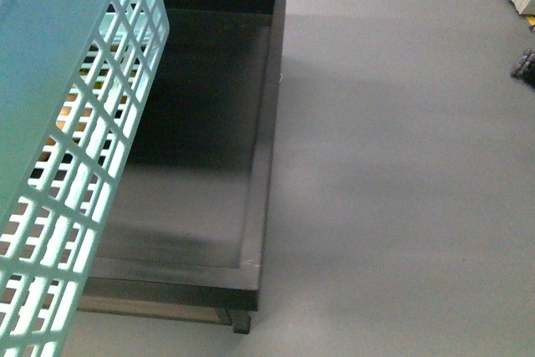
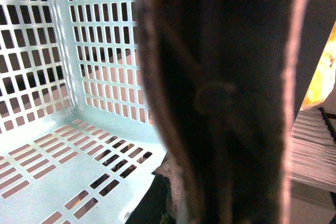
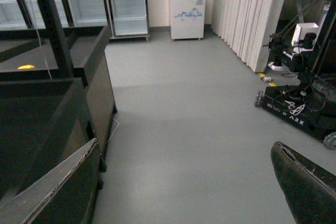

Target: Pick mango and avocado into basket

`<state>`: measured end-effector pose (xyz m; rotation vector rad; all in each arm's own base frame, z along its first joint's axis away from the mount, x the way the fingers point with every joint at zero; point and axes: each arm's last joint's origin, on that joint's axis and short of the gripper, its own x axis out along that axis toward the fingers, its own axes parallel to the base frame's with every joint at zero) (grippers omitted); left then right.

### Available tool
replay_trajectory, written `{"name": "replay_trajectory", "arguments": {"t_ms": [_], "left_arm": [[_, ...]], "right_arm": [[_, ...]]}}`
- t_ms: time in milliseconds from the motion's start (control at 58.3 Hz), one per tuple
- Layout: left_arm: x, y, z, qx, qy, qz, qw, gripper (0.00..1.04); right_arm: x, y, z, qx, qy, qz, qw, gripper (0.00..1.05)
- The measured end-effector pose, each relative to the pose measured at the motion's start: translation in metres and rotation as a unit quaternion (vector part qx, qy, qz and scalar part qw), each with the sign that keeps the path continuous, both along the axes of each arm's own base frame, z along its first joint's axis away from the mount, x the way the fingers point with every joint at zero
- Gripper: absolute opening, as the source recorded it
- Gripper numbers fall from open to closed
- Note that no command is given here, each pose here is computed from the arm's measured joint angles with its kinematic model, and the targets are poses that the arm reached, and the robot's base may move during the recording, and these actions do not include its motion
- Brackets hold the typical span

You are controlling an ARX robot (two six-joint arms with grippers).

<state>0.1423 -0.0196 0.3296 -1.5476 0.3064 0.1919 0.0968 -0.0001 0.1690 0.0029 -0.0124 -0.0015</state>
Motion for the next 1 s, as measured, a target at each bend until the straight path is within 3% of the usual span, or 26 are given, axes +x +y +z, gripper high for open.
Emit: {"name": "replay_trajectory", "arguments": {"t_ms": [995], "left_arm": [[-0.0001, 0.0000, 0.0000, -0.001, 0.000, 0.000, 1.000, 0.04]], "right_arm": [[0.0000, 0.0000, 0.0000, 0.000, 0.000, 0.001, 1.000, 0.96]]}}
